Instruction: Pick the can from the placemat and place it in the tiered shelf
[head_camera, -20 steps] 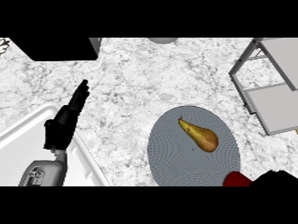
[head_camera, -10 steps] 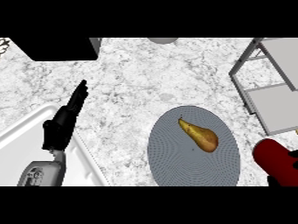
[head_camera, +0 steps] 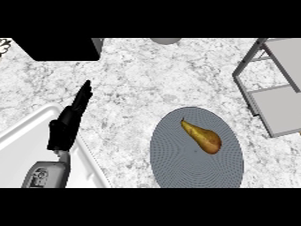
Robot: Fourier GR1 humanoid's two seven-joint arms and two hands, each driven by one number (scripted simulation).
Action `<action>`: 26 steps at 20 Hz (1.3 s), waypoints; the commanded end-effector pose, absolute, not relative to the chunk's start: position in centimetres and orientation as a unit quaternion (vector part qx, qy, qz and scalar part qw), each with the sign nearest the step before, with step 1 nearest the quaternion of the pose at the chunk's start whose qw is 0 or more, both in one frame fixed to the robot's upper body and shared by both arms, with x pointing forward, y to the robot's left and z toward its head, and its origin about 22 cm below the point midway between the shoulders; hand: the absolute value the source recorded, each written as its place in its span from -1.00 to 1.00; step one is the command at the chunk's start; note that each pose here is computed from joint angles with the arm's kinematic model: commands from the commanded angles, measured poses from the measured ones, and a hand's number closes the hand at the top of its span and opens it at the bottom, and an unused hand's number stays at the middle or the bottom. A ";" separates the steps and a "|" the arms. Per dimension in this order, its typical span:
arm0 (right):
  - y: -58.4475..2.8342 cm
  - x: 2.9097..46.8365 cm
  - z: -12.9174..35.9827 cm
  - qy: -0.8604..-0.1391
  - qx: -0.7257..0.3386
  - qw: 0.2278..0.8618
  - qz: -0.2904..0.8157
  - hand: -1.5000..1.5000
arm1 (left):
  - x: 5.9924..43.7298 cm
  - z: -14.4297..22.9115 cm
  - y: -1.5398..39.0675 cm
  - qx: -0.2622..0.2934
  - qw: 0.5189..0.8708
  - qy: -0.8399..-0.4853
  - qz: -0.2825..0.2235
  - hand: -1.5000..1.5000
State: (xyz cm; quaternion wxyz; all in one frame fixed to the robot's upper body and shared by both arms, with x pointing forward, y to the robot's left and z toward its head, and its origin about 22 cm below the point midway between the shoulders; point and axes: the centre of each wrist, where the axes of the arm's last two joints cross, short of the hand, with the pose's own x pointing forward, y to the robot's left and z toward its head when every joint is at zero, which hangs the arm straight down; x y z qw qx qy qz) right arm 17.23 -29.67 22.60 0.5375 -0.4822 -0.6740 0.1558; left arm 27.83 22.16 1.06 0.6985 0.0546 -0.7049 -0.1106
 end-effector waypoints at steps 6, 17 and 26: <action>-32.5 17.2 31.7 -0.721 -0.472 0.499 0.090 1.00 | 28.3 0.9 24.7 0.050 0.703 -0.700 -0.119 0.00; -35.1 22.5 32.2 -0.700 -0.536 0.453 0.127 1.00 | 29.3 1.5 21.4 0.045 0.699 -0.704 -0.119 0.00; -36.4 27.1 26.7 -0.707 -0.563 0.389 0.176 1.00 | 27.7 1.9 22.2 0.040 0.692 -0.710 -0.123 0.00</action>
